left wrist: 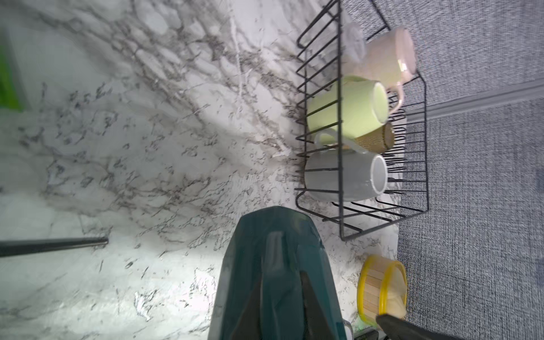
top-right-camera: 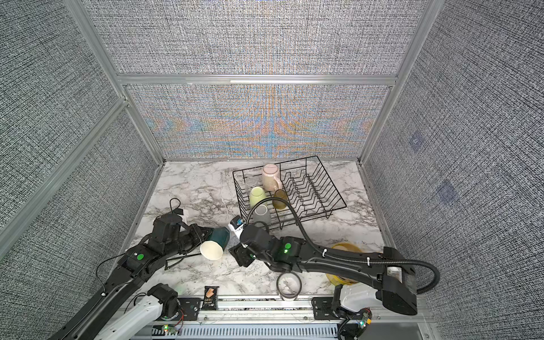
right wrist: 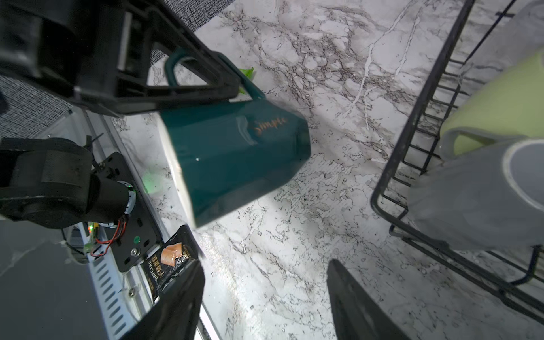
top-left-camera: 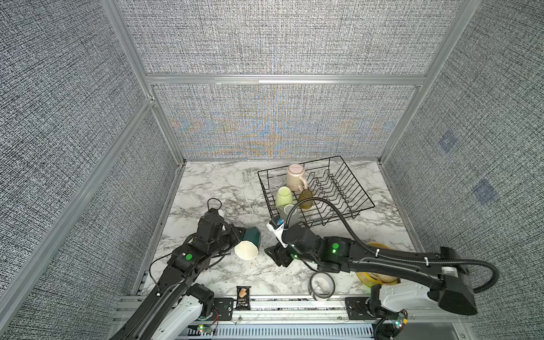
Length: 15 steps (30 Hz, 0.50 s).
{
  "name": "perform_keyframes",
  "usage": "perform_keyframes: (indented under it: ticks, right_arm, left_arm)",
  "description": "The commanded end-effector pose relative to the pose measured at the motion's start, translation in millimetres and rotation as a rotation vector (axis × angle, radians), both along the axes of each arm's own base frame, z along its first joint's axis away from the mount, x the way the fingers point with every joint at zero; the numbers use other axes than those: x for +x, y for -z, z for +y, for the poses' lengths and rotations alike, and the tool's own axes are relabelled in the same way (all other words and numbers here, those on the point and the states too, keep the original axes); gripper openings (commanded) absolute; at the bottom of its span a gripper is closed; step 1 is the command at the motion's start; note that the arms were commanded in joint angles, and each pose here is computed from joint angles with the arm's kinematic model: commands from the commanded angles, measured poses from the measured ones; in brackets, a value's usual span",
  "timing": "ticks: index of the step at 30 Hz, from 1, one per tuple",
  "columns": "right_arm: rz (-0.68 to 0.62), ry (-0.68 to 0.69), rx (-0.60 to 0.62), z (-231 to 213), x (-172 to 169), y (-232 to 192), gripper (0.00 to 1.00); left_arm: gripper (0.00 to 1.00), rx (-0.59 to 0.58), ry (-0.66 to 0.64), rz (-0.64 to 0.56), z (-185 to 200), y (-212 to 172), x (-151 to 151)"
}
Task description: Load the cups into the dish rack
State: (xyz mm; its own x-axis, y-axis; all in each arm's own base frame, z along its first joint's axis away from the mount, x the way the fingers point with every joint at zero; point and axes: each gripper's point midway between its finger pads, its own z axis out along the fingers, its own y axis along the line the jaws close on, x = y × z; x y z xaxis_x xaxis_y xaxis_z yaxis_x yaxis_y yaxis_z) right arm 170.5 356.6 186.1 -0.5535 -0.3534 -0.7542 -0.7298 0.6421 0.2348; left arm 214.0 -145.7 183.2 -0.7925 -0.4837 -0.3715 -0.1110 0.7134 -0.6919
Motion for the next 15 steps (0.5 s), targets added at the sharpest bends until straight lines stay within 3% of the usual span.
perform_keyframes:
  ticks: [1, 6, 11, 15]
  right_arm:
    - [0.103, -0.019, 0.151, -1, -3, -10, 0.73]
    - [0.126, 0.055, 0.376, -20, 9, -36, 0.99]
    - [0.147, 0.115, 0.572, -41, 19, -57, 0.99]
    - [0.266, 0.114, 0.648, -45, 22, -61, 0.99]
  left_arm:
    - [0.00, -0.030, 0.120, -0.151, -17, -35, 6]
    - [0.00, -0.140, 0.233, -0.239, -40, -65, 3]
    - [0.00, -0.310, 0.371, -0.302, -68, -97, -4]
    - [0.00, -0.358, 0.429, -0.319, -77, -110, -7]
